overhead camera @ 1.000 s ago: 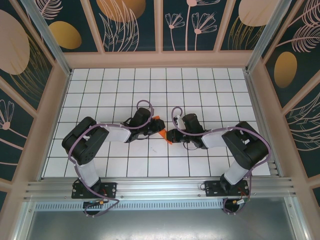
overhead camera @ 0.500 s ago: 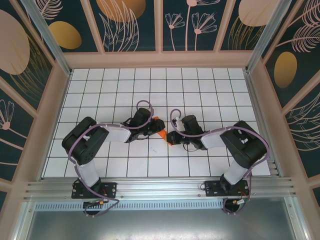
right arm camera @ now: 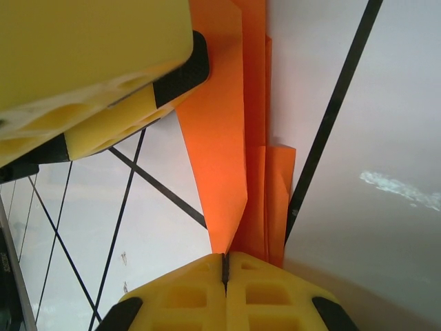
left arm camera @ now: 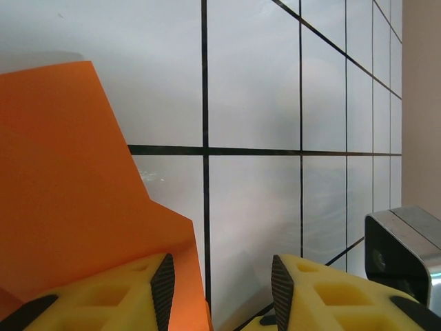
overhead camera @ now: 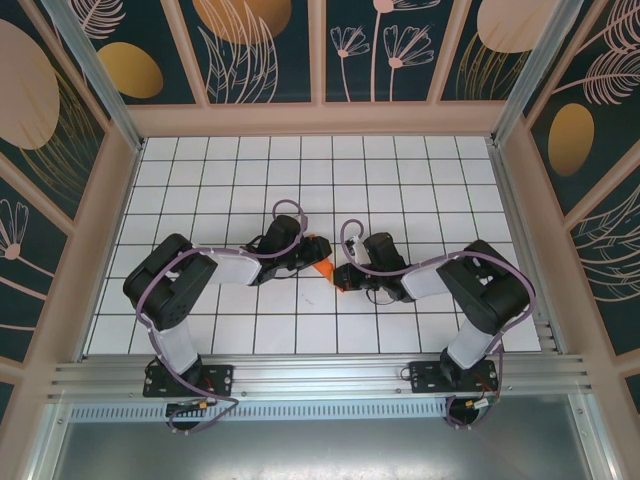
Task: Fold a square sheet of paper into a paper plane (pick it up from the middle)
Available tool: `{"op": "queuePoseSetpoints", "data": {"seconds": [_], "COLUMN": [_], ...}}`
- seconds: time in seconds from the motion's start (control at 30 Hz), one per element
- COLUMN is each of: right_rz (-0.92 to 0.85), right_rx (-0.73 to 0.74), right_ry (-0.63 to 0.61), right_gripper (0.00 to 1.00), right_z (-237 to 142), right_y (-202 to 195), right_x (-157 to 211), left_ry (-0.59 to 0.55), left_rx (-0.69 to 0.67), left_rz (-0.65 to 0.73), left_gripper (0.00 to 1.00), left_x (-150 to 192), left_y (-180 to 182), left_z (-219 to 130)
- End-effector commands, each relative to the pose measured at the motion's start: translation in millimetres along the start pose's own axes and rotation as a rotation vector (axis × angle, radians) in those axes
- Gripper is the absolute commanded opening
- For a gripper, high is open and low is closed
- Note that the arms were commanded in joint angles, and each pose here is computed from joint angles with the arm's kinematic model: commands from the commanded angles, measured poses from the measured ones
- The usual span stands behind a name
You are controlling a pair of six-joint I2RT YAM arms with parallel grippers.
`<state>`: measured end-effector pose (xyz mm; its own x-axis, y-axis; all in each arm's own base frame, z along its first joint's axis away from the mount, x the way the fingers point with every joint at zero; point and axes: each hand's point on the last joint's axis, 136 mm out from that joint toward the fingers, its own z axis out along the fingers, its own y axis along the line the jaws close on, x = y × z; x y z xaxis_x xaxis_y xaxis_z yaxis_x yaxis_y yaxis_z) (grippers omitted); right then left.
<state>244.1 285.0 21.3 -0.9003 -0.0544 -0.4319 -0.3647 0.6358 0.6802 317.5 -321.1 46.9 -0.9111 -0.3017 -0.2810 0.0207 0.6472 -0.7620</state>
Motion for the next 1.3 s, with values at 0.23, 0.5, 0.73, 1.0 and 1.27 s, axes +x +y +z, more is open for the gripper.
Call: {"op": "queuePoseSetpoints", "data": {"seconds": [0.23,0.5,0.73,1.0,1.27], "right_rz": [0.040,0.039,0.054,0.073,0.084], "right_rx": [-0.041,-0.036,-0.019,-0.006,-0.019], "right_ry": [0.074,0.083,0.092,0.103,0.119], "right_gripper": [0.00,0.05,0.10,0.11,0.15], "right_z": [3,1,-4,-10,-14], "right_y": [6,7,5,2,4], "right_x": [7,4,11,16,23], "left_ry": [-0.033,-0.045,-0.040,-0.030,-0.015], "left_rx": [-0.039,-0.105,-0.118,-0.137,-0.149], "left_rz": [-0.031,-0.049,-0.046,-0.043,-0.031], "left_gripper": [0.39,0.33,0.32,0.32,0.31], "left_x": [-1,2,4,7,7], "left_y": [16,39,42,49,49], "left_z": [-1,0,1,1,4]}}
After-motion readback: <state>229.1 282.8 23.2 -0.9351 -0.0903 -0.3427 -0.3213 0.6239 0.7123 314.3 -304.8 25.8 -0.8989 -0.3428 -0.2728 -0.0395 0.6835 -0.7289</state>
